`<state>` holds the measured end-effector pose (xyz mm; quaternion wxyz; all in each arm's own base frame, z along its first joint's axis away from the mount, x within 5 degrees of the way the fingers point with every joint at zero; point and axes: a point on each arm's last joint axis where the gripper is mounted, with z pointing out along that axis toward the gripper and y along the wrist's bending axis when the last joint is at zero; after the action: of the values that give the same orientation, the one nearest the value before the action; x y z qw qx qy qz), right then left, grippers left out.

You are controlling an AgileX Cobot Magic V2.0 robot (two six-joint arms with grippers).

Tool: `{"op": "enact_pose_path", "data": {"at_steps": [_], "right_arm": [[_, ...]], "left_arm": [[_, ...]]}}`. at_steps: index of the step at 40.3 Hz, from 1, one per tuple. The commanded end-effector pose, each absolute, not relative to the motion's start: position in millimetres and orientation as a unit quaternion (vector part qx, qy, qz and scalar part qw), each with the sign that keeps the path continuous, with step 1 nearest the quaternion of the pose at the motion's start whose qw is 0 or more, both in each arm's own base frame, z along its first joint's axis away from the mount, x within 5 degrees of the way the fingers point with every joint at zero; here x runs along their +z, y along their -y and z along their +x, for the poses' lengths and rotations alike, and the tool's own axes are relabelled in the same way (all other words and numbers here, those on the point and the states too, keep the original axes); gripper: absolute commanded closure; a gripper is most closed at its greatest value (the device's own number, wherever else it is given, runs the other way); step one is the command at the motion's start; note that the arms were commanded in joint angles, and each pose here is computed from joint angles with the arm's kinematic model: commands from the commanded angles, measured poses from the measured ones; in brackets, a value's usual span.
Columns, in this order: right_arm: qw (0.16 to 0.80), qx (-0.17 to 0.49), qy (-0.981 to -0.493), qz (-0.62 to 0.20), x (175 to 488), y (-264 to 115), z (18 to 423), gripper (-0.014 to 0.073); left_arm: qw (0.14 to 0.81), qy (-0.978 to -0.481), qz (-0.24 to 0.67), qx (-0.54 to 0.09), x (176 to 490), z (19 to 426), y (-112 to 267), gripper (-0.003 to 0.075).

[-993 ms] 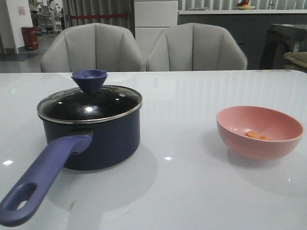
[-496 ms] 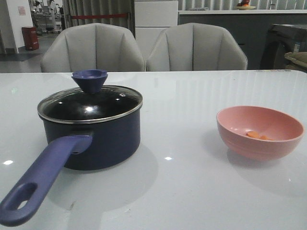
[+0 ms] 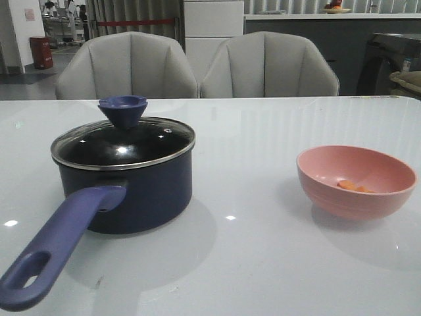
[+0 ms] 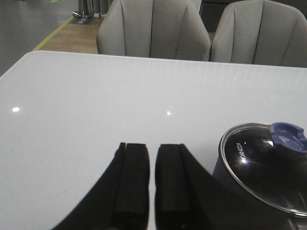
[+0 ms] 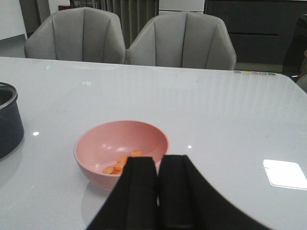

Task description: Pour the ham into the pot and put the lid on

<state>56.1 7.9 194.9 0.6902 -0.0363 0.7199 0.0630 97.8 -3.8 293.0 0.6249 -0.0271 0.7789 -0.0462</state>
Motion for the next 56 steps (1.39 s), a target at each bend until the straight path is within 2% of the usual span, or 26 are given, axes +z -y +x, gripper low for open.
{"op": "enact_pose_path", "data": {"at_steps": [1,20,24,33,36,47,53,56], "right_arm": [[0.72,0.059,-0.69,-0.037,199,-7,55,0.0444],[0.72,0.059,-0.69,-0.037,199,-7,55,0.0444],[0.72,0.059,-0.69,-0.037,199,-7,55,0.0444],[0.72,0.059,-0.69,-0.037,199,-7,55,0.0444],[0.72,0.059,-0.69,-0.037,199,-7,55,0.0444],[0.72,0.059,-0.69,-0.037,199,-7,55,0.0444],[0.72,0.059,-0.69,-0.037,199,-7,55,0.0444],[0.72,0.059,-0.69,-0.037,199,-7,55,0.0444]], "left_arm": [[0.657,-0.751,-0.032,-0.055,310,101,4,0.0577],[0.658,-0.75,-0.032,-0.055,310,101,4,0.0557],[0.659,-0.75,-0.032,-0.055,310,101,4,0.049],[0.659,-0.75,-0.032,-0.055,310,101,4,0.02],[0.66,-0.749,-0.032,-0.055,310,101,4,0.0151],[0.662,-0.745,-0.041,-0.067,311,102,5,0.0201],[0.652,-0.753,-0.047,-0.076,317,101,5,0.019],[0.643,-0.761,-0.044,-0.073,325,101,5,0.0158]]}}
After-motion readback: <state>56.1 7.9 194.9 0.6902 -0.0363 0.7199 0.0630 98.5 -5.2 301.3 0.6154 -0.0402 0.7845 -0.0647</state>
